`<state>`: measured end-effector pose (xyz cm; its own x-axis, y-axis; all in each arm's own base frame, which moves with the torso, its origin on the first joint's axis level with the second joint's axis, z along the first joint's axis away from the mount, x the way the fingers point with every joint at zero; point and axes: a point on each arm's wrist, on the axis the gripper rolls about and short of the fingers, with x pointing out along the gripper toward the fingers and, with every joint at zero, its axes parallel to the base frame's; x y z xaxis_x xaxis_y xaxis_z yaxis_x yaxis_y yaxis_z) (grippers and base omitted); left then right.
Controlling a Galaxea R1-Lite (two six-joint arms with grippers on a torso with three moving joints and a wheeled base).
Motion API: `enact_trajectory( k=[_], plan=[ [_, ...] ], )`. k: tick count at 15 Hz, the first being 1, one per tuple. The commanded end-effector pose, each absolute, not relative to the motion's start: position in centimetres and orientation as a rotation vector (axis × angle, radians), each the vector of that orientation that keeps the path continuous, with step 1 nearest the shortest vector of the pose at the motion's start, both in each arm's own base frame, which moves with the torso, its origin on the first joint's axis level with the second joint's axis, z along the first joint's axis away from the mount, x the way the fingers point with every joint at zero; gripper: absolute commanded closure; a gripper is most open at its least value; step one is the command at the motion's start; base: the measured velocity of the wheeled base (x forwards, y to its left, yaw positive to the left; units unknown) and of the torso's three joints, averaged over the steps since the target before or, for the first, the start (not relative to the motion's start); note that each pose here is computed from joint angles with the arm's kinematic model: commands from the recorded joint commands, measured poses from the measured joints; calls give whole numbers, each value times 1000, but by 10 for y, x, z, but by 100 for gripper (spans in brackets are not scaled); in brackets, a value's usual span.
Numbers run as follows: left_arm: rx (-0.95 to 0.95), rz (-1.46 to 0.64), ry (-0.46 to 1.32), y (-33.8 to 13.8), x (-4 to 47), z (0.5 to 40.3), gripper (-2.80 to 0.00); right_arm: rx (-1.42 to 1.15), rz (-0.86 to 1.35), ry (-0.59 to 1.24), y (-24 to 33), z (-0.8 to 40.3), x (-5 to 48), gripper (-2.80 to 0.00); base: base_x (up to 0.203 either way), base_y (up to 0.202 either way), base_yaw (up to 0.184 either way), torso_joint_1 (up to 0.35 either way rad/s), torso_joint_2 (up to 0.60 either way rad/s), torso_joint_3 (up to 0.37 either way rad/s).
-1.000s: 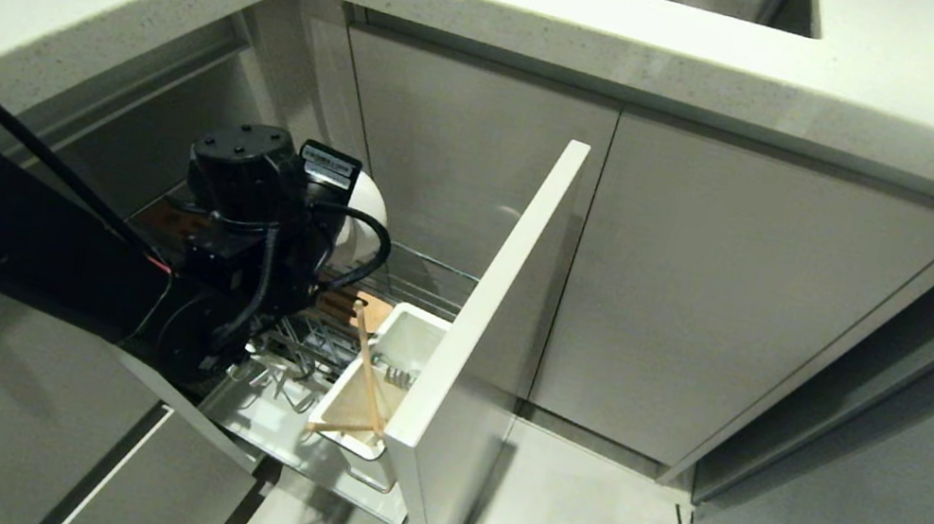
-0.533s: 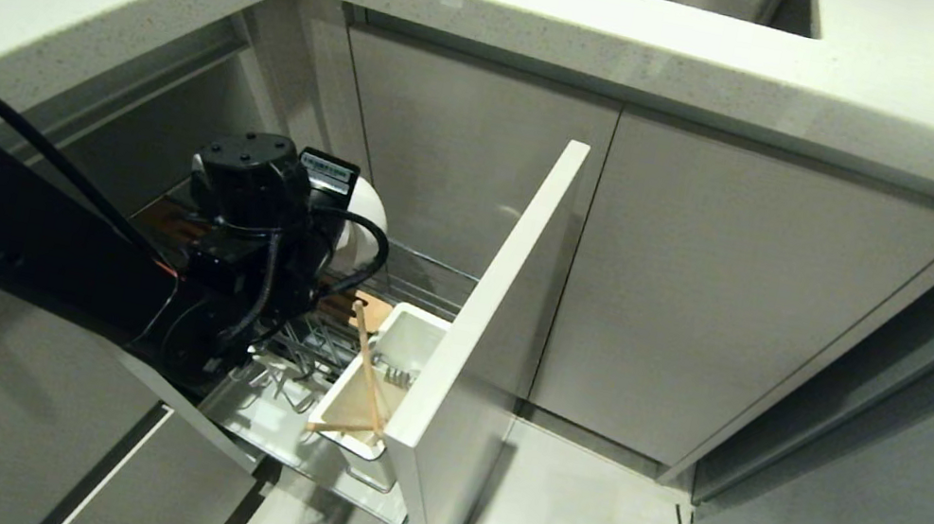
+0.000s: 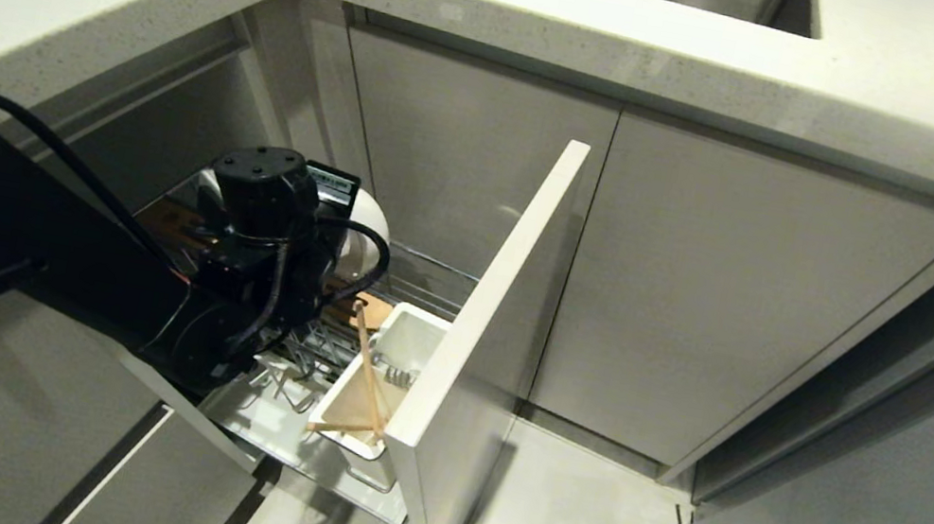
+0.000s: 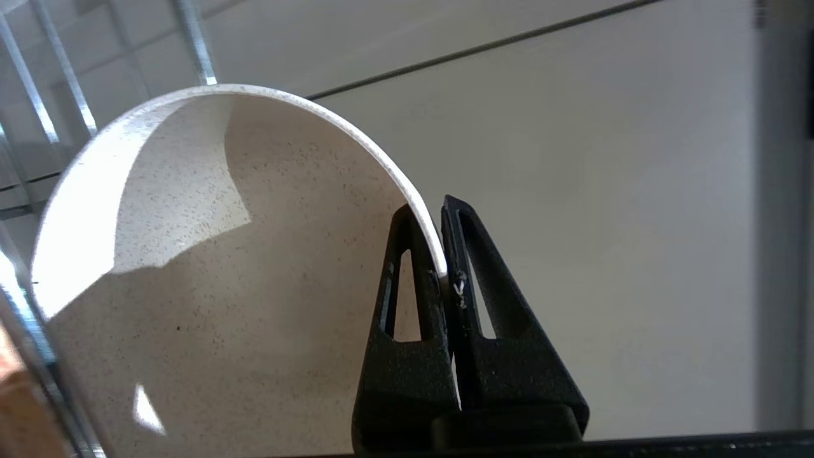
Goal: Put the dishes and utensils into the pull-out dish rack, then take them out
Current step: Pick up the bowl and place it in the cupboard
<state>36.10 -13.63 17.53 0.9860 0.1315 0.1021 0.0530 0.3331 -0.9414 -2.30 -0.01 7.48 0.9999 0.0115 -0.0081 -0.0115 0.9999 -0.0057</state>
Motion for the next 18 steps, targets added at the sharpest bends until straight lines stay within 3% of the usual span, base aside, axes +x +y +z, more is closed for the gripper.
enact_trajectory(
  k=[1, 8, 9, 18],
  plan=[
    [-1239, 57, -170, -137, 362, 172, 0, -6, 12, 8, 0, 75, -23, 0, 0, 0, 0, 0, 0, 0],
    [-1257, 58, -161, -137, 364, 168, 0, -6, 12, 8, 0, 75, -23, 0, 0, 0, 0, 0, 0, 0],
    [-1257, 58, -161, -137, 364, 168, -280, -6, 12, 8, 0, 75, -23, 0, 0, 0, 0, 0, 0, 0],
    [-1232, 122, -123, -132, 349, 185, -280, -6, 12, 8, 0, 75, -23, 0, 0, 0, 0, 0, 0, 0]
  ],
)
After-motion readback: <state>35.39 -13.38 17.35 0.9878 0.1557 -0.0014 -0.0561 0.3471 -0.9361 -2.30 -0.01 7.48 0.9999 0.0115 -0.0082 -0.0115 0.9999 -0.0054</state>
